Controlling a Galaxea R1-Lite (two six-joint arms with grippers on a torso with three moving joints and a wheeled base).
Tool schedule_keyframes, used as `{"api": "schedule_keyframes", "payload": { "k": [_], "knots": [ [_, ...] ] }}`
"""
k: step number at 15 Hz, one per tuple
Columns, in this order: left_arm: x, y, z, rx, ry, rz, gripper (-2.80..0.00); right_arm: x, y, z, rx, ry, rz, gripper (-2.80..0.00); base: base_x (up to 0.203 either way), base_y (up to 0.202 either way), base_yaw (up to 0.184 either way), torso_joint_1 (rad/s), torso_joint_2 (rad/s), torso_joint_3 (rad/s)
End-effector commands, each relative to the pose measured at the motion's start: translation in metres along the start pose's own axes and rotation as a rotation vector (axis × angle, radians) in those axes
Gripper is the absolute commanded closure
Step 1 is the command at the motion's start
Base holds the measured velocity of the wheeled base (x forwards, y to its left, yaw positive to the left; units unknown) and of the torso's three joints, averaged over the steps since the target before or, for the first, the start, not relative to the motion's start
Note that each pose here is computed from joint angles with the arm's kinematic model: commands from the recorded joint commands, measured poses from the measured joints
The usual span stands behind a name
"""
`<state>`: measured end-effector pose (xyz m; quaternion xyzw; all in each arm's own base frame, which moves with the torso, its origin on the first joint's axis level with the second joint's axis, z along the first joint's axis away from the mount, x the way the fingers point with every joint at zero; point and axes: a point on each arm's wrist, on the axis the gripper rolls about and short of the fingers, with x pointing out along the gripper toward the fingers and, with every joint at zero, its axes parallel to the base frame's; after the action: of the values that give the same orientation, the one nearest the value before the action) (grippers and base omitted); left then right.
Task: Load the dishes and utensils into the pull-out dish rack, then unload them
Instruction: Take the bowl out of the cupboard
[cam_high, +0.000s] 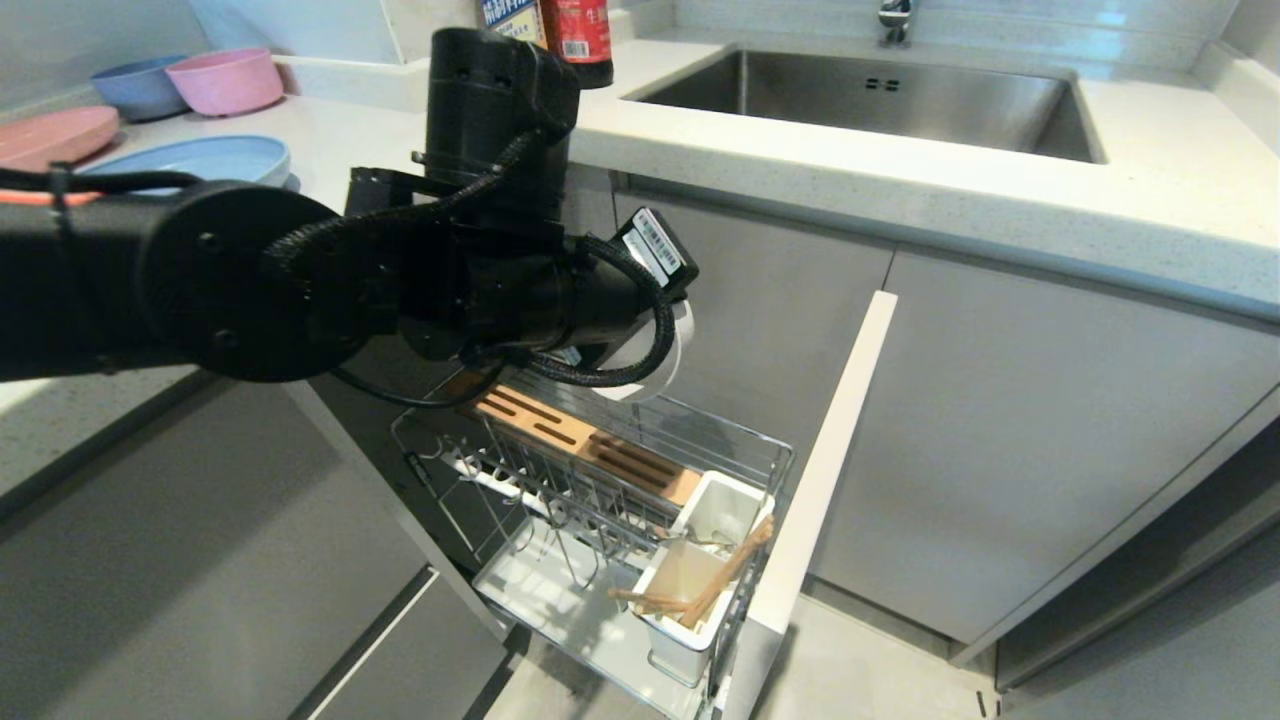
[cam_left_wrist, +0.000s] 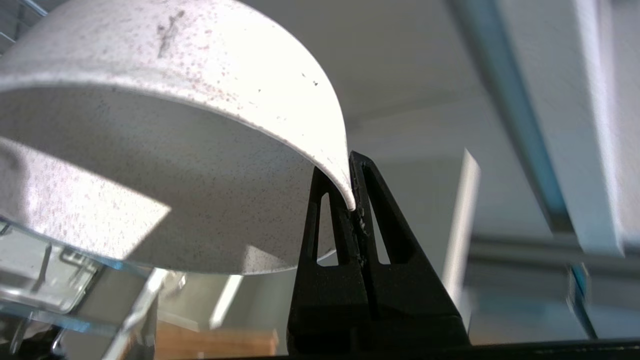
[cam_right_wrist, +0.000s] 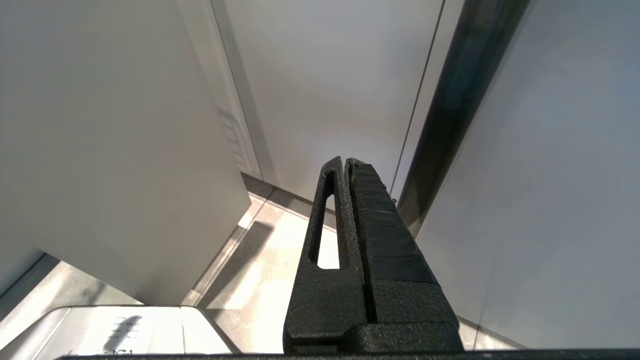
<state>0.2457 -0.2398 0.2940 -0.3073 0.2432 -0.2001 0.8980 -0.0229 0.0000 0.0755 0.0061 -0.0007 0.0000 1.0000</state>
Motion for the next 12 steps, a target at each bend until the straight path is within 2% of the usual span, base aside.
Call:
{"api": "schedule_keyframes", "payload": {
  "k": [1, 3, 7, 9, 10, 11, 12],
  "knots": [
    [-0.036, -0.010, 0.006, 0.028, -0.008, -0.038, 0.00, 0.000, 0.000, 0.000, 0.000, 0.002, 0.000, 0.00, 0.000, 0.000, 0.000, 0.000, 0.00, 0.000],
    [-0.062, -0.019, 0.007, 0.082, -0.027, -0.016, 0.00, 0.000, 0.000, 0.000, 0.000, 0.001, 0.000, 0.00, 0.000, 0.000, 0.000, 0.000, 0.00, 0.000],
    [-0.112, -0.038, 0.041, 0.208, -0.171, 0.042, 0.00, 0.000, 0.000, 0.000, 0.000, 0.002, 0.000, 0.00, 0.000, 0.000, 0.000, 0.000, 0.00, 0.000],
    [-0.135, -0.044, 0.059, 0.307, -0.218, 0.075, 0.00, 0.000, 0.000, 0.000, 0.000, 0.001, 0.000, 0.00, 0.000, 0.000, 0.000, 0.000, 0.00, 0.000],
    [-0.143, -0.042, 0.069, 0.393, -0.239, 0.113, 0.00, 0.000, 0.000, 0.000, 0.000, 0.001, 0.000, 0.00, 0.000, 0.000, 0.000, 0.000, 0.00, 0.000],
    [-0.148, -0.036, 0.075, 0.469, -0.254, 0.156, 0.00, 0.000, 0.000, 0.000, 0.000, 0.002, 0.000, 0.00, 0.000, 0.000, 0.000, 0.000, 0.00, 0.000],
    [-0.152, -0.028, 0.083, 0.515, -0.266, 0.209, 0.00, 0.000, 0.000, 0.000, 0.000, 0.001, 0.000, 0.00, 0.000, 0.000, 0.000, 0.000, 0.00, 0.000]
  ]
}}
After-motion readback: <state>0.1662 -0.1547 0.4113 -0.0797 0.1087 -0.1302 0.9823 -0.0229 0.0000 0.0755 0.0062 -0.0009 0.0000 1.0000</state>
